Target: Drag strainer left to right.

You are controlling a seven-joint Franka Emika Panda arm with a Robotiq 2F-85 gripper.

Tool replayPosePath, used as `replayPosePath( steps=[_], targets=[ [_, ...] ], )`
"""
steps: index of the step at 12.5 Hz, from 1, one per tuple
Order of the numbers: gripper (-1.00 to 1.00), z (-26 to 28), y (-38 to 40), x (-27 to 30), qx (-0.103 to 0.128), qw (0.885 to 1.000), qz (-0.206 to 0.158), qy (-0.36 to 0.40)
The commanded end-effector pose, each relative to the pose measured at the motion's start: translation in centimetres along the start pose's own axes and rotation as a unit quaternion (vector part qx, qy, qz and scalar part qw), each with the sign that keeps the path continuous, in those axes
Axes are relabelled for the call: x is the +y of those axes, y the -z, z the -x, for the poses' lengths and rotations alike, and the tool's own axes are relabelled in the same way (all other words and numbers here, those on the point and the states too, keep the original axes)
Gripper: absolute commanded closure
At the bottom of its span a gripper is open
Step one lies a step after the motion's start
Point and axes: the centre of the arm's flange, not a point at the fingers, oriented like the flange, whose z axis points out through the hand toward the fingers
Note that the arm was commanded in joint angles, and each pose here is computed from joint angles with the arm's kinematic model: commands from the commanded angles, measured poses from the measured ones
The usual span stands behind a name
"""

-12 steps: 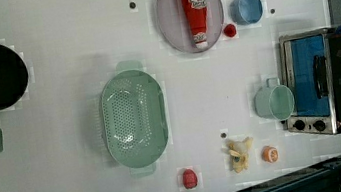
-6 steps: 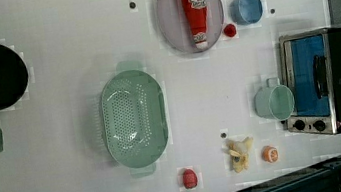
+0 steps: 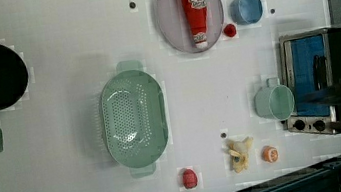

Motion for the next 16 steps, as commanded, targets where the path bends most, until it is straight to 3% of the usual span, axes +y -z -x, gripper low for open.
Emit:
replayPosePath(
  steps=[1,3,5,10,11,16],
  targets=[
    [-1.0,5.1,-7.9,-5.6,-0.018,0.997,0.041,-0.068],
    [-1.0,7.8,-11.6,-9.2,-0.028,0.99,0.026,-0.132],
    [-1.0,9.3,-15.1,-11.6,-0.048,0.977,0.017,-0.209],
    [-1.0,9.6,-24.8,-14.0,-0.081,0.922,0.04,-0.376],
    [-1.0,9.6,-26.8,-14.3,-0.088,0.917,0.043,-0.387],
    [-1.0,9.4,-34.9,-14.8,-0.112,0.917,0.033,-0.38]
  ],
)
